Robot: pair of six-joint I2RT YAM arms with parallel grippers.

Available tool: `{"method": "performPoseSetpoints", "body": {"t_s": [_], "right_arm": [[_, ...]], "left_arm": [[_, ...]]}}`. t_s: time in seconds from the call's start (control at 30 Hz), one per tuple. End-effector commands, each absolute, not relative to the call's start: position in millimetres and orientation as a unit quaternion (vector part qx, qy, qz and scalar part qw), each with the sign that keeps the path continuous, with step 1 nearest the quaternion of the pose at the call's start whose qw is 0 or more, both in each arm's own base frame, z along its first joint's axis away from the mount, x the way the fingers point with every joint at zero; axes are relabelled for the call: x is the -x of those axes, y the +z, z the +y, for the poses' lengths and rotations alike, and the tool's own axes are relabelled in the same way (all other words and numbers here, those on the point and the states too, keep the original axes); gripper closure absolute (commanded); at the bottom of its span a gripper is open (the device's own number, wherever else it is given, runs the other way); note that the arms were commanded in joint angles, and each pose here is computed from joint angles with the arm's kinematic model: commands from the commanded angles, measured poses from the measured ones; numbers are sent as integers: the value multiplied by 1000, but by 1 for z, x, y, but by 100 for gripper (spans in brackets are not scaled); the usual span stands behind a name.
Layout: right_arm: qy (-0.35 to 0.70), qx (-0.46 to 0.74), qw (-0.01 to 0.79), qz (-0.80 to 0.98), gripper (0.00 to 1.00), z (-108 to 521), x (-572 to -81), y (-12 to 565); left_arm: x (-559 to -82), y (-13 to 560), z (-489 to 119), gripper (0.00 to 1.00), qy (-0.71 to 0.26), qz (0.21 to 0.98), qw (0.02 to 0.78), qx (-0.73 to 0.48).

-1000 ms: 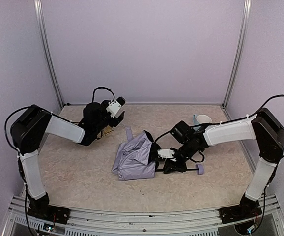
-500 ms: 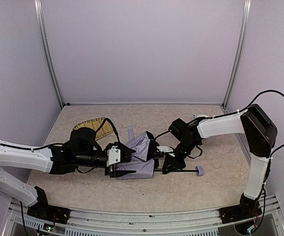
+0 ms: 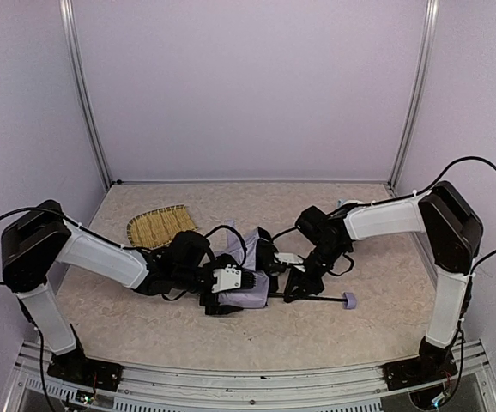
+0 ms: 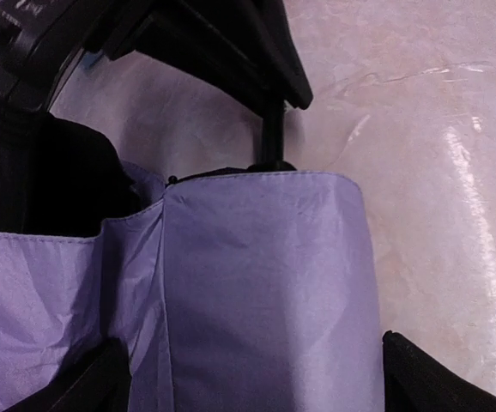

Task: Put away the umbrella

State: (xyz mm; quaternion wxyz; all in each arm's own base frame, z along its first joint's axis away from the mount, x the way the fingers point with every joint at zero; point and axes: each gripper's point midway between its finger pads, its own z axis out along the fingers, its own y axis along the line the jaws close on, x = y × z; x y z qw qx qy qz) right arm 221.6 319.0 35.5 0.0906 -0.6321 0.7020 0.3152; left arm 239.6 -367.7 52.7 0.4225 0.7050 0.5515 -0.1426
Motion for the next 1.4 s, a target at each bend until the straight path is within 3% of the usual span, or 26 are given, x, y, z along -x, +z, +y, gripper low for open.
{"method": "performPoseSetpoints", "body": {"t_s": [0.0, 0.13, 0.33, 0.47, 0.77, 1.1, 1.37], "right_arm": [[320, 633, 46, 703, 100, 308, -203, 23], [311, 638, 63, 702, 100, 308, -207, 31], [269, 639, 105, 713, 100, 304, -221, 43], [206, 625, 153, 737, 61, 292, -240, 53], [113, 579, 312, 745, 11, 281, -274, 122], [79, 678, 445, 580, 9, 342, -224, 138], [-4, 730, 394, 559, 12, 347, -252, 75]], "left_arm": [[-276, 23, -358, 1, -137, 634, 366, -668], [-263, -3, -354, 13, -158, 663, 294, -670], [-259, -26, -365, 16, -186, 717, 204, -640], [-259, -58, -362, 27, -210, 767, 119, -595], [-233, -68, -361, 38, -272, 785, 58, -554], [-213, -74, -355, 44, -297, 805, -23, -512], [-209, -65, -358, 44, -311, 796, -48, -518]]}}
